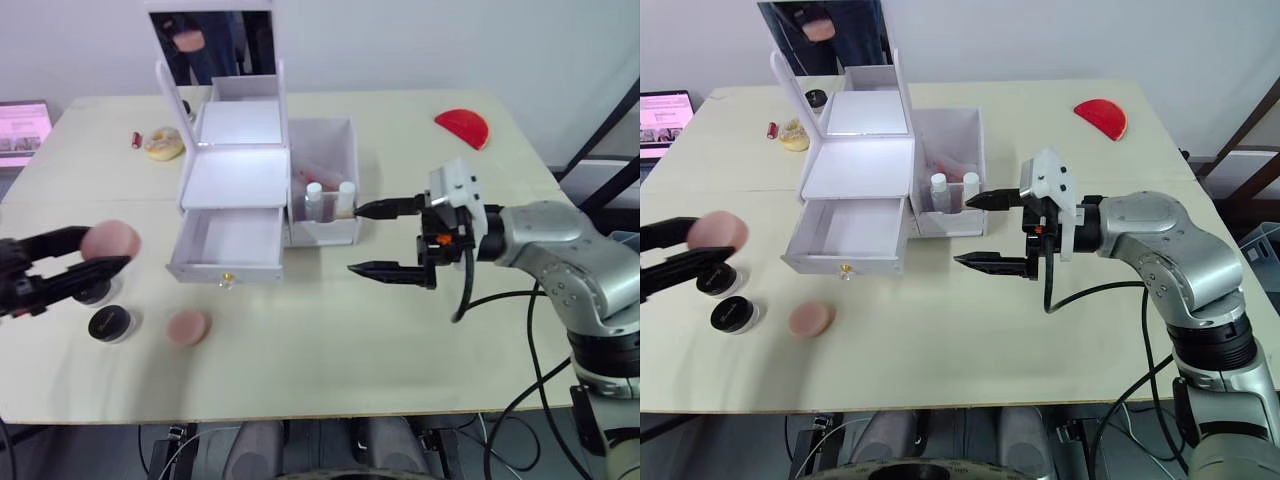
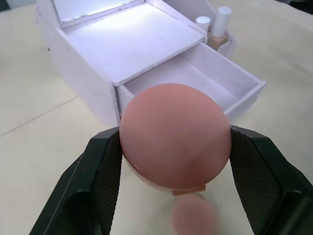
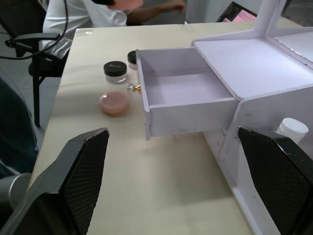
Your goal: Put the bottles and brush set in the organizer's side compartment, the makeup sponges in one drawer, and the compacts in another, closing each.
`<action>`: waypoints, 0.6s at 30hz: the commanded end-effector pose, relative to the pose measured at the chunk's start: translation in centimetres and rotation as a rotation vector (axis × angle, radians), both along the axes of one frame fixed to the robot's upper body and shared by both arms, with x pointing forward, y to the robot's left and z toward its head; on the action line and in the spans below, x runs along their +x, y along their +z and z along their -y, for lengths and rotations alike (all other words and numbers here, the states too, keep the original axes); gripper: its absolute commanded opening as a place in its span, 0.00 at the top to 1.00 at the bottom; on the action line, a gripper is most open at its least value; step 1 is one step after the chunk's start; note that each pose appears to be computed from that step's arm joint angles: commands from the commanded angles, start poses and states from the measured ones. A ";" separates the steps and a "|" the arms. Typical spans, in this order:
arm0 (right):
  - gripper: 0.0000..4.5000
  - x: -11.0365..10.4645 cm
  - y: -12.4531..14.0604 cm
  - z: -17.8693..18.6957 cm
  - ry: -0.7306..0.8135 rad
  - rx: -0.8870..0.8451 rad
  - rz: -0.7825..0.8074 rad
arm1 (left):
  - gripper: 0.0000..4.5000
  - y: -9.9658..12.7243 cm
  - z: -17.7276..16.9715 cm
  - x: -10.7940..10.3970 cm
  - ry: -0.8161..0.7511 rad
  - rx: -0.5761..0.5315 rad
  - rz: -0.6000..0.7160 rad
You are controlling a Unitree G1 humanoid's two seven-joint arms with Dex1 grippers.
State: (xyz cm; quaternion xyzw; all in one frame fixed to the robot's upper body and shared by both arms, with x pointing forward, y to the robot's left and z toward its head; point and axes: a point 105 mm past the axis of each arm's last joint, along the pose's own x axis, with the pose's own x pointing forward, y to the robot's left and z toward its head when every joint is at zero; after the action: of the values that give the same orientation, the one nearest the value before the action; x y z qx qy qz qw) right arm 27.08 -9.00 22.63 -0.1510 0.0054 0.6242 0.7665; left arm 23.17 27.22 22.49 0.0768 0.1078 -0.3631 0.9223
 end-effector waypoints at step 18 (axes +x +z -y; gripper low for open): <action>0.00 -0.4 0.1 -1.5 -0.025 -0.002 0.075 | 0.40 -2.0 3.8 5.0 -0.174 0.003 -0.010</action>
State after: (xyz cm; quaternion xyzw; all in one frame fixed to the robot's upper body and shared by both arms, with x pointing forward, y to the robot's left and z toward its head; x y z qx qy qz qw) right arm 27.32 -7.86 21.66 -0.1679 0.0068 0.6035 0.7795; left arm 28.25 23.37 19.64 0.0698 0.1178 -0.4429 0.8860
